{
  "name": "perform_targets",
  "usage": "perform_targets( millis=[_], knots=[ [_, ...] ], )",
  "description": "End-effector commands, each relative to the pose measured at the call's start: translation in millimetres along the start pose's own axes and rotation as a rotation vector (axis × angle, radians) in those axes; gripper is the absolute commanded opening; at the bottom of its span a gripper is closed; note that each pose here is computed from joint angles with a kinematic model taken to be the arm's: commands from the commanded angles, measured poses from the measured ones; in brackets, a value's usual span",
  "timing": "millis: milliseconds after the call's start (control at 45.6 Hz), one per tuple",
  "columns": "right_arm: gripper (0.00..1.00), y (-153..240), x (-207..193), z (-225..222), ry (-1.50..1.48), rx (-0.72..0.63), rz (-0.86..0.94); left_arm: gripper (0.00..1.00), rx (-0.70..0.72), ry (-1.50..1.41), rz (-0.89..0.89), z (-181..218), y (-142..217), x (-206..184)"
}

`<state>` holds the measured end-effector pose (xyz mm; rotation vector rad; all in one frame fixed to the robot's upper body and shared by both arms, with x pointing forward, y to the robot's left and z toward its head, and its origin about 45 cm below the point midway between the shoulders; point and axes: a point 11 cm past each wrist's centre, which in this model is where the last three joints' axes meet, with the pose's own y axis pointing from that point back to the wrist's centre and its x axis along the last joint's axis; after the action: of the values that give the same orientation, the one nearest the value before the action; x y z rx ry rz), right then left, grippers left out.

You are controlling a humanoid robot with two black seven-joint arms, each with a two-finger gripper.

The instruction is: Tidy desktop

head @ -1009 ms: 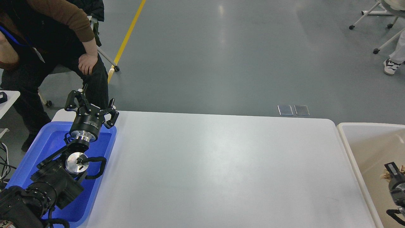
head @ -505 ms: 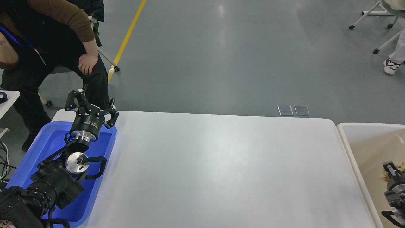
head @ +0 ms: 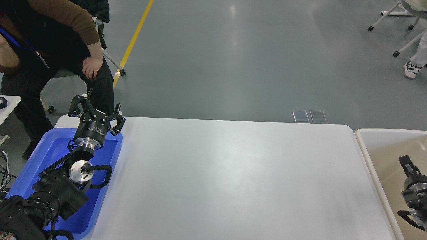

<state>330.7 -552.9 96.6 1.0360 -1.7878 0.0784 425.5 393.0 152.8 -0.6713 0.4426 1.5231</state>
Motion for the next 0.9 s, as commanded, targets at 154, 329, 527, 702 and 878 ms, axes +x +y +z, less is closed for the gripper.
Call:
perform_targets(
  millis=[154, 329, 527, 702, 878],
  knots=[
    [1.0, -18.8, 106.9, -80.7, -0.395, 0.127, 0.109, 1.0, 0.0, 0.0, 0.0, 0.0, 0.0, 0.0],
    [1.0, -11.7, 168.7, -135.7, -0.621, 0.284, 0.087, 1.0, 0.0, 0.0, 0.0, 0.0, 0.0, 0.0],
    [1.0, 28.6, 213.2, -211.3, -0.798, 0.533, -0.044, 1.0, 0.0, 0.0, 0.0, 0.0, 0.0, 0.0],
    [1.0, 55.2, 236.1, -252.0, -1.0, 0.71, -0.144, 1.0, 0.0, 0.0, 0.0, 0.0, 0.0, 0.0],
    [1.0, 55.5, 227.5, -244.5, -1.119, 0.754, -0.23, 1.0, -0.001, 0.001, 0.001, 0.1, 0.0, 0.1]
  ],
)
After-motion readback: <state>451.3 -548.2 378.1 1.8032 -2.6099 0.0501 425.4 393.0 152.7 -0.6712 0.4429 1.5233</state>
